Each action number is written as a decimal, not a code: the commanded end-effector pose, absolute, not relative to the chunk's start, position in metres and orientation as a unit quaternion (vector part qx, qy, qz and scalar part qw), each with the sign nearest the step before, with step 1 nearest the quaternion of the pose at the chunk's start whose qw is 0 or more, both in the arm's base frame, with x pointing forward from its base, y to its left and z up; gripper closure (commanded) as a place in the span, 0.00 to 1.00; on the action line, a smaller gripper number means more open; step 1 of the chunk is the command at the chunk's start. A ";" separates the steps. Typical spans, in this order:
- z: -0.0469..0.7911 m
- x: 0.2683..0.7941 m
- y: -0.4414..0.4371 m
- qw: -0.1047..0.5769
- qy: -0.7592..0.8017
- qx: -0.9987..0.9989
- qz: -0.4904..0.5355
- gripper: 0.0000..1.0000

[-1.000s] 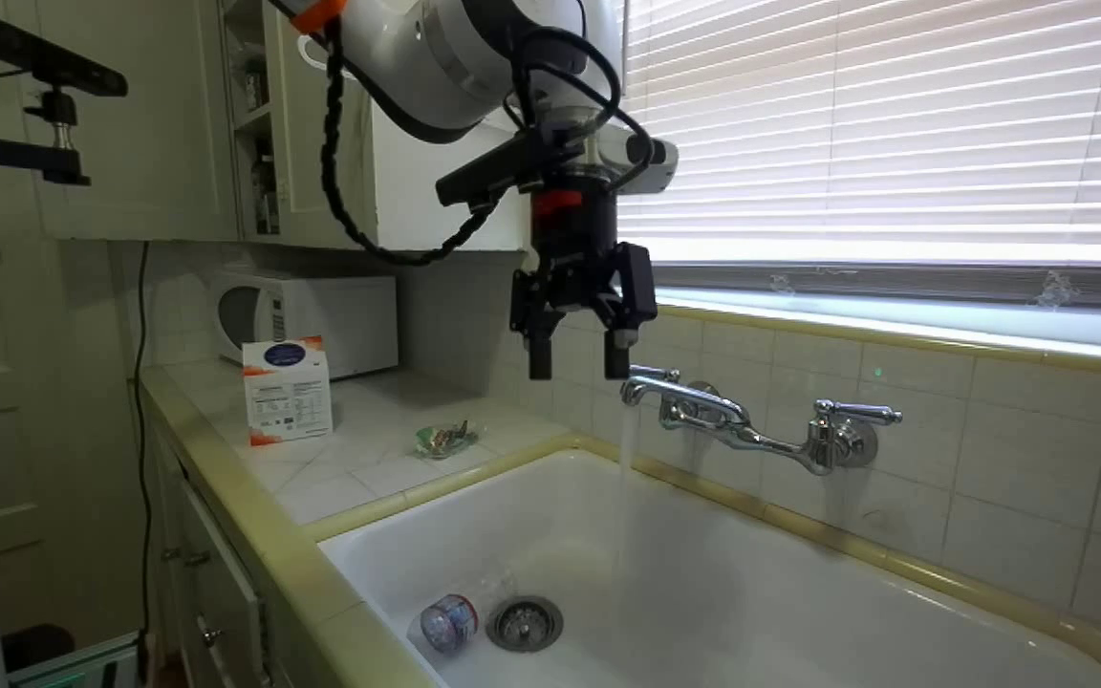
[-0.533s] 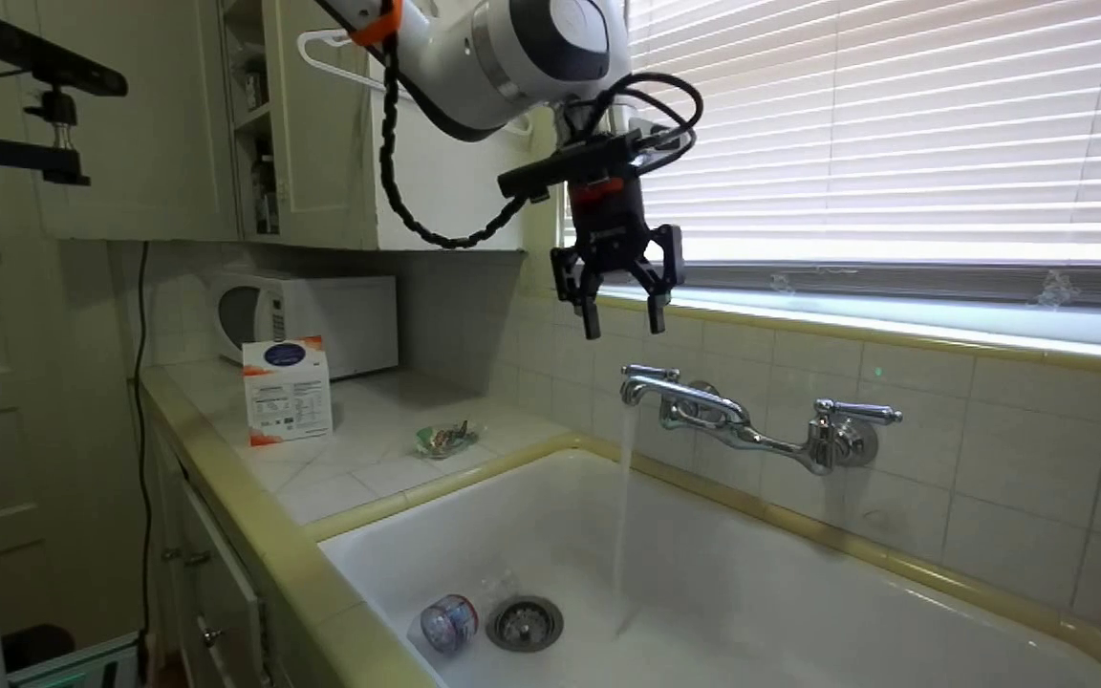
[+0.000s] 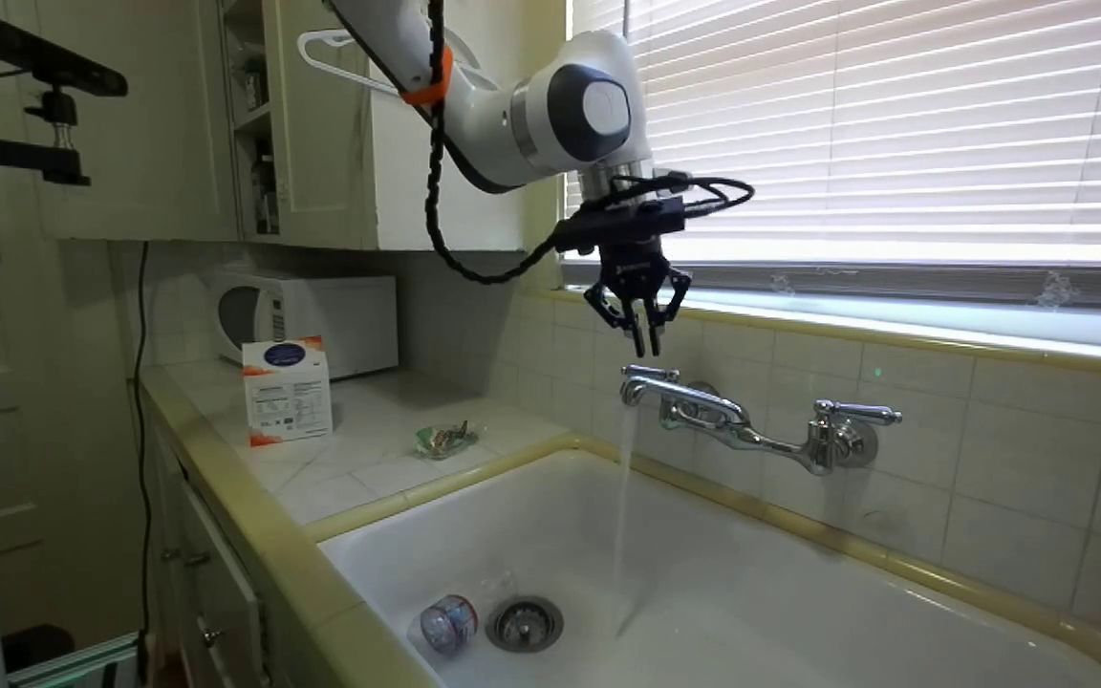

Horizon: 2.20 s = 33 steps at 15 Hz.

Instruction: Move the faucet handle on the left to the back.

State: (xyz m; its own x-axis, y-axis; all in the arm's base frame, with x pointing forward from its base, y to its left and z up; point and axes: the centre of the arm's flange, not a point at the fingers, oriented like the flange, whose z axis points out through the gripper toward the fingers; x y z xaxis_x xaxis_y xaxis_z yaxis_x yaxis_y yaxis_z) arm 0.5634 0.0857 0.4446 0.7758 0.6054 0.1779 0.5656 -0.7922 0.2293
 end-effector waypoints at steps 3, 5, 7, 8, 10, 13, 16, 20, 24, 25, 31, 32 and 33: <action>0.414 0.580 0.098 0.036 0.359 0.923 0.131 1.00; 0.408 0.581 0.103 0.029 0.364 0.921 0.132 1.00; 0.403 0.581 0.106 0.024 0.366 0.921 0.134 1.00; 0.401 0.582 0.108 0.023 0.365 0.921 0.134 1.00; 0.395 0.582 0.110 0.023 0.356 0.924 0.136 1.00; 0.390 0.584 0.111 0.028 0.340 0.928 0.149 1.00; 0.387 0.587 0.114 0.020 0.315 0.934 0.169 1.00; 0.374 0.591 0.123 0.012 0.297 0.938 0.178 1.00; 0.372 0.596 0.131 -0.005 0.266 0.942 0.202 1.00; 0.373 0.598 0.132 -0.008 0.258 0.943 0.208 1.00; 0.375 0.611 0.134 -0.018 0.208 0.951 0.229 1.00; 0.375 0.613 0.135 -0.019 0.197 0.952 0.232 1.00; 0.375 0.616 0.136 -0.022 0.185 0.955 0.232 1.00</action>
